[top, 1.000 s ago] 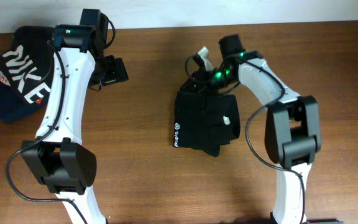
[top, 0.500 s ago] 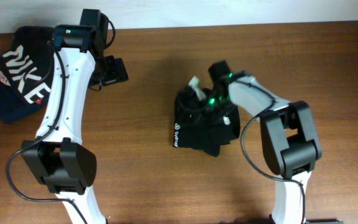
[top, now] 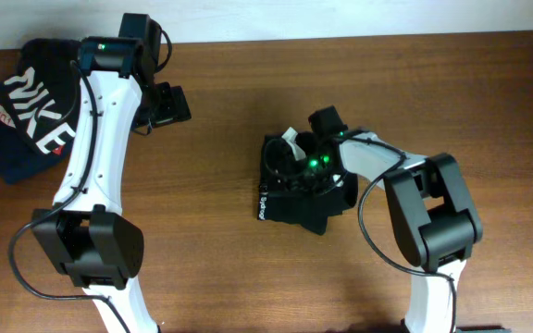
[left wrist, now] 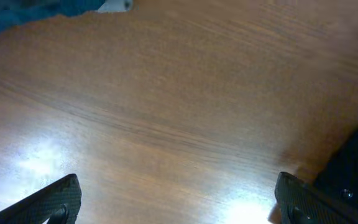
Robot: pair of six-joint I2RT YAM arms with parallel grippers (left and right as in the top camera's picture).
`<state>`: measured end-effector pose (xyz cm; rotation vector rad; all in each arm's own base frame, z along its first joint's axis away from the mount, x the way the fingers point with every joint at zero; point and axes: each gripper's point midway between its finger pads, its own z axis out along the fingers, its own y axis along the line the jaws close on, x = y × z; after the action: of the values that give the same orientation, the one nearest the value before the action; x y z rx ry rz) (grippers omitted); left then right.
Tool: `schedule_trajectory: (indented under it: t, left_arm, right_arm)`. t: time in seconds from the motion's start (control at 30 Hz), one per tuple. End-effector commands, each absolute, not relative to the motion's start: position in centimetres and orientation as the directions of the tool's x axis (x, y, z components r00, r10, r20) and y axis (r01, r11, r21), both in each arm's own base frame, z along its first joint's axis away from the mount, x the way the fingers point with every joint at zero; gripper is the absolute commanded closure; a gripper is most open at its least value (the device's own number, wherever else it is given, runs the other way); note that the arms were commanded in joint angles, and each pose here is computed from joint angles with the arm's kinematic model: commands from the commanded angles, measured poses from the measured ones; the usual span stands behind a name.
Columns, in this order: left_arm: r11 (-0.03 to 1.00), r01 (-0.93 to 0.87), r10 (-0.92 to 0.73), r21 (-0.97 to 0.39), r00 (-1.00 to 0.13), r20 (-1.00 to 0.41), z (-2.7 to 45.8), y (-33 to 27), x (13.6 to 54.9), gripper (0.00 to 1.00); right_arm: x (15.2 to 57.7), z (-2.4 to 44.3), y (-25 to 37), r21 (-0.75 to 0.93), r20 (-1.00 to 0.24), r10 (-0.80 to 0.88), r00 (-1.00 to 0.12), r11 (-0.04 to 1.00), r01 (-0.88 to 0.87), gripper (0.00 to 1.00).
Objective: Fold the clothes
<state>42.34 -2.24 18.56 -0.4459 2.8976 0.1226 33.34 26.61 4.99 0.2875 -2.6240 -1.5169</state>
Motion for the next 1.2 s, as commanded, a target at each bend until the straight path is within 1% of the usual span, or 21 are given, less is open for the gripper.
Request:
schedule_trajectory:
  t: [0.0, 0.03, 0.1, 0.13, 0.23, 0.27, 0.37, 0.43, 0.5, 0.57, 0.63, 0.73, 0.83, 1.03, 1.17]
  left_arm:
    - [0.982, -0.189, -0.184, 0.005, -0.961, -0.208, 17.8, -3.6, 43.0, 0.01]
    - [0.986, -0.169, -0.166, -0.007, -0.965, -0.204, 17.7, -3.9, 43.1, 0.01]
    - [0.991, -0.129, -0.134, -0.037, -0.975, -0.178, 16.6, -4.6, 42.8, 0.01]
    - [0.992, -0.112, -0.12, -0.059, -0.98, -0.161, 15.9, -5.0, 42.7, 0.01]
    - [0.98, -0.011, -0.037, -0.2, -0.991, -0.126, 13.6, -7.8, 42.3, 0.01]
    - [0.951, 0.053, 0.019, -0.303, -0.993, -0.113, 12.1, -9.7, 41.9, 0.01]
    - [0.89, 0.087, 0.056, -0.448, -0.995, -0.082, 8.9, -12.1, 40.5, 0.01]
    - [0.858, 0.095, 0.067, -0.505, -0.995, -0.073, 7.4, -13.1, 39.8, 0.01]
    - [0.778, 0.15, 0.113, -0.61, -0.989, -0.099, 6.4, -14.8, 38.8, 0.01]
    - [0.657, 0.21, 0.144, -0.724, -0.978, -0.153, 6.7, -16.9, 38.1, 0.01]
    - [0.578, 0.235, 0.144, -0.781, -0.972, -0.186, 6.7, -18.0, 37.7, 0.01]
    - [0.556, 0.246, 0.145, -0.794, -0.969, -0.198, 5.8, -18.3, 37.2, 0.01]
    - [0.547, 0.269, 0.155, -0.793, -0.963, -0.219, 5.2, -18.8, 36.9, 0.01]
    - [0.533, 0.291, 0.178, -0.794, -0.957, -0.231, 5.4, -21.5, 36.8, 0.01]
    - [0.596, 0.281, 0.18, -0.753, -0.96, -0.216, 4.4, -22.7, 36.9, 0.01]
  right_arm:
    - [37.0, 12.3, 25.8, 0.843, -0.183, -0.161, -0.97, 0.483, -0.239, 0.16]
    - [37.5, 13.6, 25.4, 0.841, -0.195, -0.148, -0.97, 0.483, -0.242, 0.12]
    - [38.5, 16.0, 23.7, 0.835, -0.209, -0.107, -0.972, 0.497, -0.234, 0.01]
    - [39.0, 16.8, 22.6, 0.828, -0.208, -0.08, -0.975, 0.516, -0.219, 0.01]
    - [39.9, 17.3, 19.3, 0.808, -0.169, -0.005, -0.986, 0.573, -0.141, 0.01]
    - [40.0, 17.1, 17.2, 0.801, -0.15, 0.025, -0.988, 0.589, -0.106, 0.01]
    - [39.3, 16.5, 13.0, 0.796, -0.09, 0.073, -0.993, 0.604, -0.027, 0.01]
    - [38.6, 16.4, 11.2, 0.793, -0.077, 0.078, -0.994, 0.609, -0.013, 0.01]
    - [37.8, 16.3, 9.2, 0.793, -0.058, 0.086, -0.995, 0.609, 0.006, 0.01]
    - [37.1, 16.3, 8.1, 0.793, -0.057, 0.08, -0.995, 0.609, 0.003, 0.01]
    - [36.6, 16.3, 7.4, 0.794, -0.054, 0.075, -0.996, 0.608, 0.003, 0.01]
    - [36.1, 16.3, 7.1, 0.79, -0.053, 0.059, -0.997, 0.613, -0.006, 0.01]
    - [35.8, 15.8, 6.8, 0.769, -0.04, 0.053, -0.998, 0.639, 0.003, 0.01]
    - [35.8, 15.8, 6.6, 0.769, -0.036, 0.059, -0.998, 0.639, 0.01, 0.01]
    - [35.7, 15.8, 6.3, 0.768, -0.027, 0.065, -0.998, 0.64, 0.021, 0.01]
